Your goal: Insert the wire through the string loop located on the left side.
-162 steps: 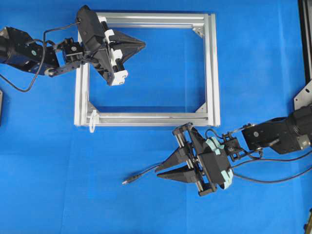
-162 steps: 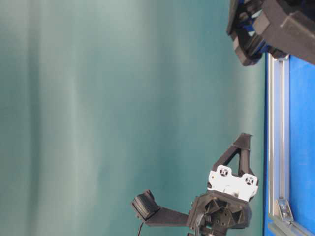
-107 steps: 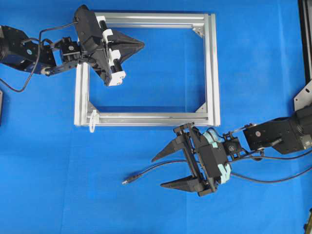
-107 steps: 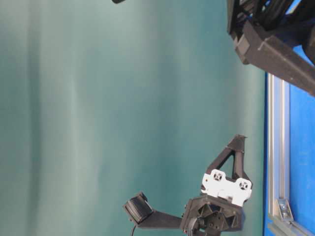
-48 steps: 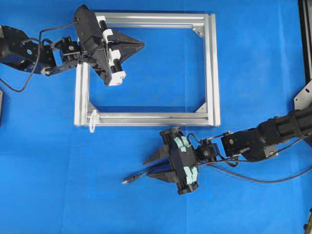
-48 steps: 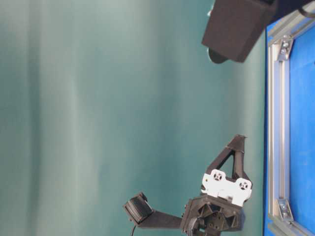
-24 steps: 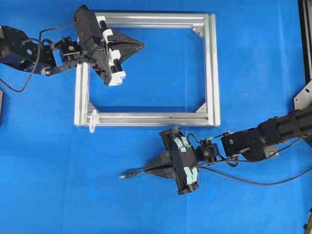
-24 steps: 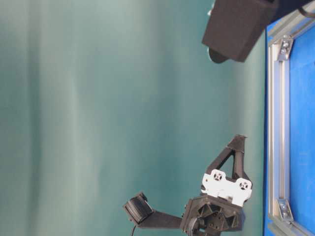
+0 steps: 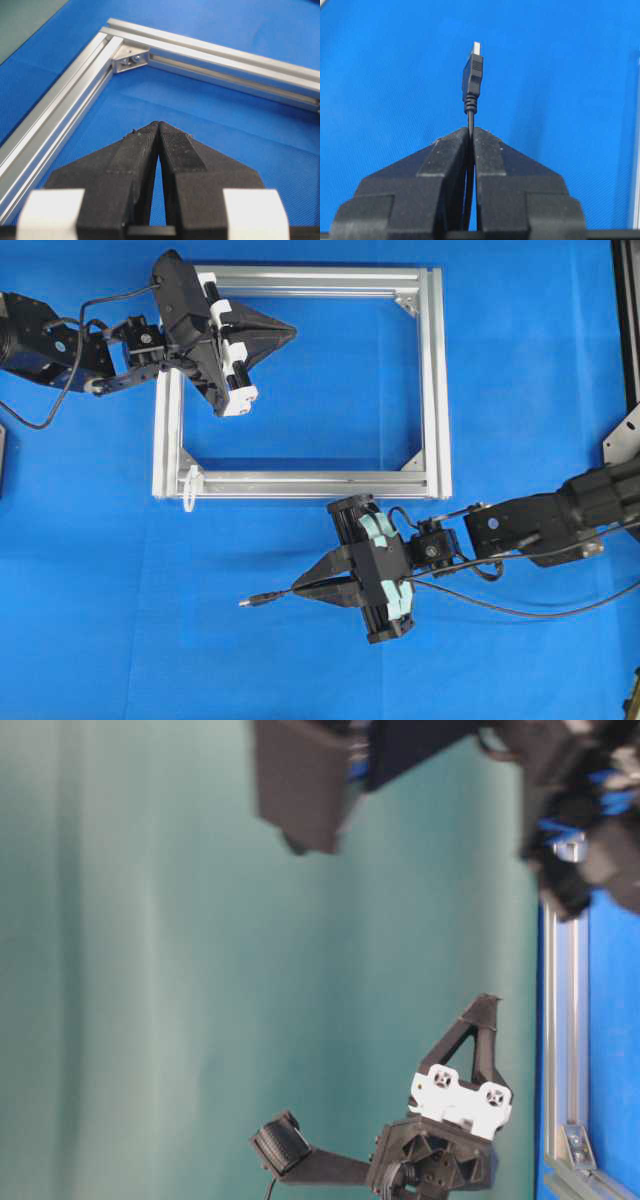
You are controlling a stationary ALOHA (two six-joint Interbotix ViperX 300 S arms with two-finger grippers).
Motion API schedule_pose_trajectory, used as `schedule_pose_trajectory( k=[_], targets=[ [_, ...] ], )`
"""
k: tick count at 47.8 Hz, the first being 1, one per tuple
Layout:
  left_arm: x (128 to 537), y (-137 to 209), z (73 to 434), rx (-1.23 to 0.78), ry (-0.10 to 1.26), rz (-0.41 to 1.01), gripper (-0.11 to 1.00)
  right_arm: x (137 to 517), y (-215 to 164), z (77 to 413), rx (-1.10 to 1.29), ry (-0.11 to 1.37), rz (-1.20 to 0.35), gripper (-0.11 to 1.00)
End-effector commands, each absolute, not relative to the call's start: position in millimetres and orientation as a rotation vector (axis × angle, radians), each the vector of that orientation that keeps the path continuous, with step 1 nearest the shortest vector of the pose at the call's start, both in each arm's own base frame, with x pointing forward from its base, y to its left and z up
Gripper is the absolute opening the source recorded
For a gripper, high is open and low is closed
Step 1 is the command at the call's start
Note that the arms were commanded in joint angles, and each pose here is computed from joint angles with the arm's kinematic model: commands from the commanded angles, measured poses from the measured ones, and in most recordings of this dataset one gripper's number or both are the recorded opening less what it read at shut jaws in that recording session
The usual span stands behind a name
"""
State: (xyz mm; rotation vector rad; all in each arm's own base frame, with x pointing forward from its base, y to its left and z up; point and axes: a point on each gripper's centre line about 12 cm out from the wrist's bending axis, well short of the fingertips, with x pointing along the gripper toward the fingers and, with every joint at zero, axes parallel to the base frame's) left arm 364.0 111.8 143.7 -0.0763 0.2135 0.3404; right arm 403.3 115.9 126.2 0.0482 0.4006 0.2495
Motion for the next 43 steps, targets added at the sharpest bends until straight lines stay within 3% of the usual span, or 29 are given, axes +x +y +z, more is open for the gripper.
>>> schedule_pose_trajectory(
  k=[1,43],
  targets=[
    [366.4,111.6,159.0,-0.069,0.168,0.336,0.00,407.2,117.0,149.2,0.057,0.351,0.252,-0.10],
    [366.4,111.7,159.0,-0.070,0.168,0.337,0.00,406.0,117.3,147.6,0.057,0.360,0.252,-0.10]
  ],
)
